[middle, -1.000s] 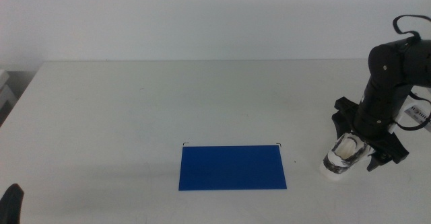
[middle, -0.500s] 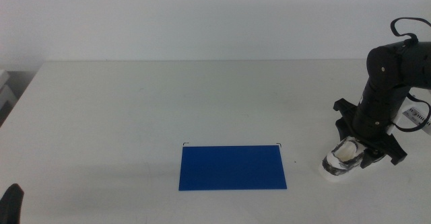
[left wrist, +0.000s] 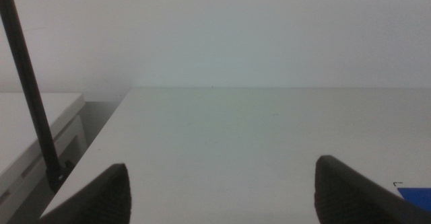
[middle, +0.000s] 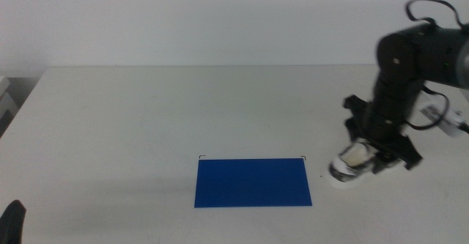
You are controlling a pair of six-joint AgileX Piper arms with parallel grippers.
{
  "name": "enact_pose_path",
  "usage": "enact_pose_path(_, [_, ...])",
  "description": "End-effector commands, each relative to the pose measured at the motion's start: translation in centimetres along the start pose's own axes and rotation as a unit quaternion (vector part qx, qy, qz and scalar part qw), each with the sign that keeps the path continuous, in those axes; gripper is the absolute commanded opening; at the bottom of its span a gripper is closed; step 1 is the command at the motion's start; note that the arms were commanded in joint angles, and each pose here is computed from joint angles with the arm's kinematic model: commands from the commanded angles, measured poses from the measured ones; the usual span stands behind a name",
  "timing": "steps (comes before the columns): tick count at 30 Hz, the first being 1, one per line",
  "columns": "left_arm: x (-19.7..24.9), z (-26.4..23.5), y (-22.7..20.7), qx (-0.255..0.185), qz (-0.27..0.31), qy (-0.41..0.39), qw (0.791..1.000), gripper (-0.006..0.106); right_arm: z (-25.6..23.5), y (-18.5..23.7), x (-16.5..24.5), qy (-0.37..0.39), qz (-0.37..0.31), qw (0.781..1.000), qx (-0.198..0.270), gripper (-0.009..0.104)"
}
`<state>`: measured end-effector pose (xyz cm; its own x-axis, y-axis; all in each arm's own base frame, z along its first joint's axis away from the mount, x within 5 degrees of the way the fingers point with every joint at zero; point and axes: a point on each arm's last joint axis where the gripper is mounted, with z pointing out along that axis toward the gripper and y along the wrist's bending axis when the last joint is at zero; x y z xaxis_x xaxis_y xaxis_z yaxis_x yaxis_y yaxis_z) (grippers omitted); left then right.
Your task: Use one arm to grab the shoe from the table and place it on the mat.
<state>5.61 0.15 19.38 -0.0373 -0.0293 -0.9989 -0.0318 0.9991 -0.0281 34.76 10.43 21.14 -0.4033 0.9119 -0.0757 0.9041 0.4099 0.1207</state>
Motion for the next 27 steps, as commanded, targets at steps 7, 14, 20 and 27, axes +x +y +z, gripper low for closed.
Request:
enact_pose_path(7, [-0.6, -0.1, 0.0, 0.002, -0.012, -0.041, 0.999, 0.094, -6.6, 2.4, 5.4, -0.005, -0.032, 0.995, -0.093, -0.003])
enact_pose_path(14, [-0.6, -0.1, 0.0, 0.002, -0.012, -0.041, 0.999, 0.094, -7.6, 3.6, 9.9, 0.007, -0.049, 0.994, -0.1, -0.003])
enact_pose_path(20, [-0.6, -0.1, 0.0, 0.002, -0.012, -0.041, 0.999, 0.094, -7.5, 4.7, 12.9, 0.01, -0.073, 0.994, -0.077, -0.003])
enact_pose_path(27, [-0.6, -0.1, 0.0, 0.002, -0.012, -0.041, 0.999, 0.094, -7.5, 5.5, 14.1, 0.012, -0.082, 0.994, -0.067, -0.003])
